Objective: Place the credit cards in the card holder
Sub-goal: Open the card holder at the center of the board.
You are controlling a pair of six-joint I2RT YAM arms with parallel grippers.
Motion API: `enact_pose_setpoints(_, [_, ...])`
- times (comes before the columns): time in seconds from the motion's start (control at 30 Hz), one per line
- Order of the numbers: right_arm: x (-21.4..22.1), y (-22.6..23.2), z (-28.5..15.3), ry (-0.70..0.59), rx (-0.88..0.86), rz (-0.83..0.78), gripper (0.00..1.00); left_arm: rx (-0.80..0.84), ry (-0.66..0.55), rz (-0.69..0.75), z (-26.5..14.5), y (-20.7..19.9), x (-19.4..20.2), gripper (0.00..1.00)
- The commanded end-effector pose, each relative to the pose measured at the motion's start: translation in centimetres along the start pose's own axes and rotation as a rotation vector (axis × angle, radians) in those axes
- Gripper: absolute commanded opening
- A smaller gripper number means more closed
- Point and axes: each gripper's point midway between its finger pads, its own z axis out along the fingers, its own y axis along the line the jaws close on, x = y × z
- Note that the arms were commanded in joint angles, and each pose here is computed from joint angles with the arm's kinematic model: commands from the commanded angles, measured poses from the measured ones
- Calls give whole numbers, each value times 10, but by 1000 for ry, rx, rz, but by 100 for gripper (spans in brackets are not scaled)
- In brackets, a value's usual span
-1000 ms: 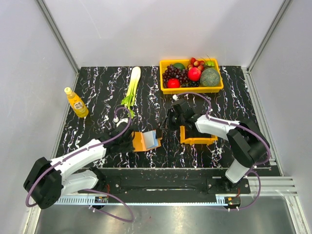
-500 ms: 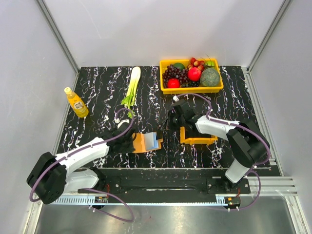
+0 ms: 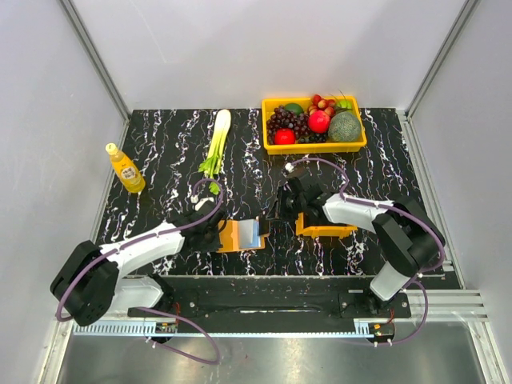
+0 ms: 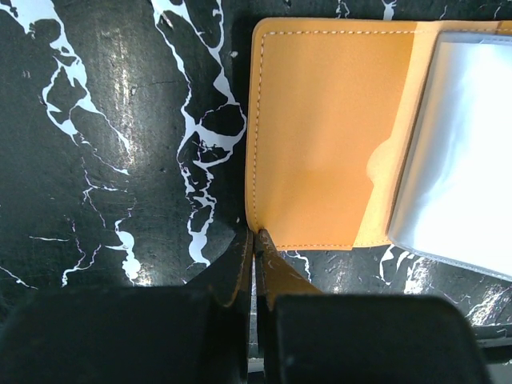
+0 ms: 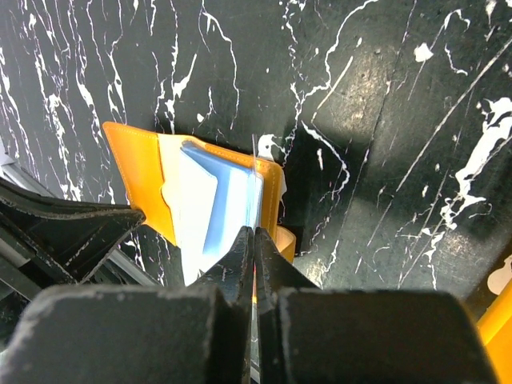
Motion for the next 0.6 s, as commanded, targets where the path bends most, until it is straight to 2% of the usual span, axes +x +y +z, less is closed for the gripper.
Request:
enact_pose_setpoints(0.0, [-4, 5, -13, -18, -32, -53, 0, -42, -2, 6, 8, 6, -1, 0])
enact_pose_setpoints(0.33, [1, 6, -10, 33, -82, -51, 0, 14, -7, 23, 9, -6, -3, 0])
enact_pose_setpoints(0.57, [-26, 29, -28, -79, -122, -47, 0, 45, -31, 22, 3, -12, -9, 0])
